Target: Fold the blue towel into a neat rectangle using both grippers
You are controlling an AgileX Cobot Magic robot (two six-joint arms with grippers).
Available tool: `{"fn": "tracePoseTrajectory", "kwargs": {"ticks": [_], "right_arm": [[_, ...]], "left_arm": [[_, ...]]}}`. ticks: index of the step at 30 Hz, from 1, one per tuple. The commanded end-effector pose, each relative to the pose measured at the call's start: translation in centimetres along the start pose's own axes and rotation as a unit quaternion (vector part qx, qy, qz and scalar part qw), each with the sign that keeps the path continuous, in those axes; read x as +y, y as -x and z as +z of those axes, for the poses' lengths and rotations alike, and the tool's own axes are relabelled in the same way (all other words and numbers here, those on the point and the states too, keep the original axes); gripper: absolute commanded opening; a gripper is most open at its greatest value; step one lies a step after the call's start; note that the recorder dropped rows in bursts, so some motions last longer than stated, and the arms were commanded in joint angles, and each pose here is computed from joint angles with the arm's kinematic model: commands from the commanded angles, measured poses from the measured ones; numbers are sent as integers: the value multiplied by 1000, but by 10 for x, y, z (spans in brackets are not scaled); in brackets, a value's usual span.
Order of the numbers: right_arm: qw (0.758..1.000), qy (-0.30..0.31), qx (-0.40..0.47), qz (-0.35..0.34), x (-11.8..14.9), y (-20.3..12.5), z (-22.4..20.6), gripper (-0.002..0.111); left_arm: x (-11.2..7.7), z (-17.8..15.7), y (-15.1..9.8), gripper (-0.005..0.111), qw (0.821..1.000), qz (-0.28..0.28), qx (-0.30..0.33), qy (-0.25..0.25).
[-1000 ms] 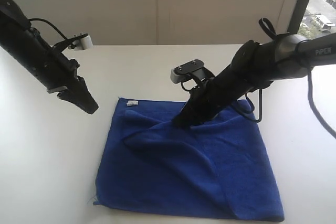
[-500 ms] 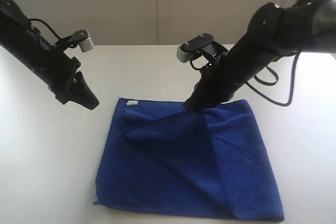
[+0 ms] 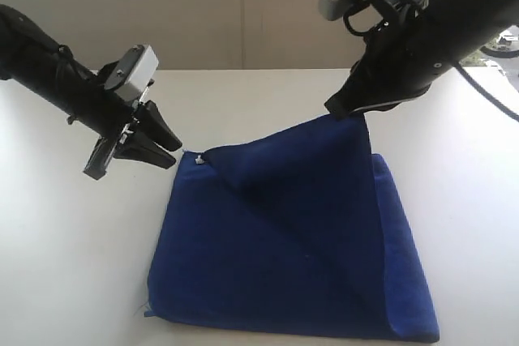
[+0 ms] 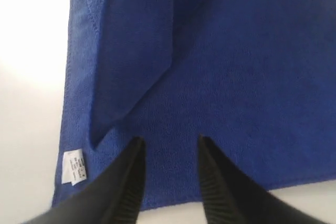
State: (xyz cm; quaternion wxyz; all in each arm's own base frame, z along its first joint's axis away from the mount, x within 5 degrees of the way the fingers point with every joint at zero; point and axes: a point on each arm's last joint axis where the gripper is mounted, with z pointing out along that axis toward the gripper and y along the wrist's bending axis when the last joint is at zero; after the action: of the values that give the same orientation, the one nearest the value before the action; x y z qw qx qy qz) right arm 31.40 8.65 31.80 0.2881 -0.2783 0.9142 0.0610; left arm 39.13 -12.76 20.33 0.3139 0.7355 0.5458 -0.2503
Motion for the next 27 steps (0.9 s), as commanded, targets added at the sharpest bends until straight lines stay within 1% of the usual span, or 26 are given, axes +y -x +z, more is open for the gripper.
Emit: {"fn": "tracePoseTrajectory", "kwargs": {"ticks": [1,5,9,10,14,15,17,18,21,22,23,24,25,27], "right_arm": [[1000,-4,-1,5,-1,-1,-8,0],[1000,-4,1,5,-1,-2,-8,0],[1000,-1,5,5,-1,-2,-8,0],[1000,4,9,7,0,-3,-8,0],[1000,12,11,12,2,-3,-8,0],[1000,13,10,13,2,-3,-8,0],[1000,13,10,13,2,-3,-8,0],[1000,13,10,13,2,-3,-8,0],[1000,13,10,13,2,-3,-8,0],[1000,13,10,13,2,-3,-8,0],[1000,13,10,13,2,-3,-8,0],[1000,13,11,13,2,-4,-7,0],[1000,13,11,13,2,-4,-7,0],[1000,13,12,14,3,-6,-5,0]], "left_arm": [[8,18,-14,61,999,33,-28,27],[12,33,-23,62,998,-4,-57,41],[17,51,-30,62,997,-14,-29,66],[19,60,-30,62,997,-14,-18,73],[22,74,-24,62,995,-7,9,96],[23,77,-21,62,995,-7,10,102],[24,81,-15,62,994,-18,-8,106],[28,82,-6,61,988,-60,-52,129],[34,79,0,59,973,-138,-101,155],[37,76,-1,56,962,-189,-104,169],[39,74,-1,55,954,-220,-101,176],[41,71,-3,49,939,-275,-90,186],[41,69,-4,45,935,-288,-86,189],[41,60,0,30,931,-301,-79,192]]}}
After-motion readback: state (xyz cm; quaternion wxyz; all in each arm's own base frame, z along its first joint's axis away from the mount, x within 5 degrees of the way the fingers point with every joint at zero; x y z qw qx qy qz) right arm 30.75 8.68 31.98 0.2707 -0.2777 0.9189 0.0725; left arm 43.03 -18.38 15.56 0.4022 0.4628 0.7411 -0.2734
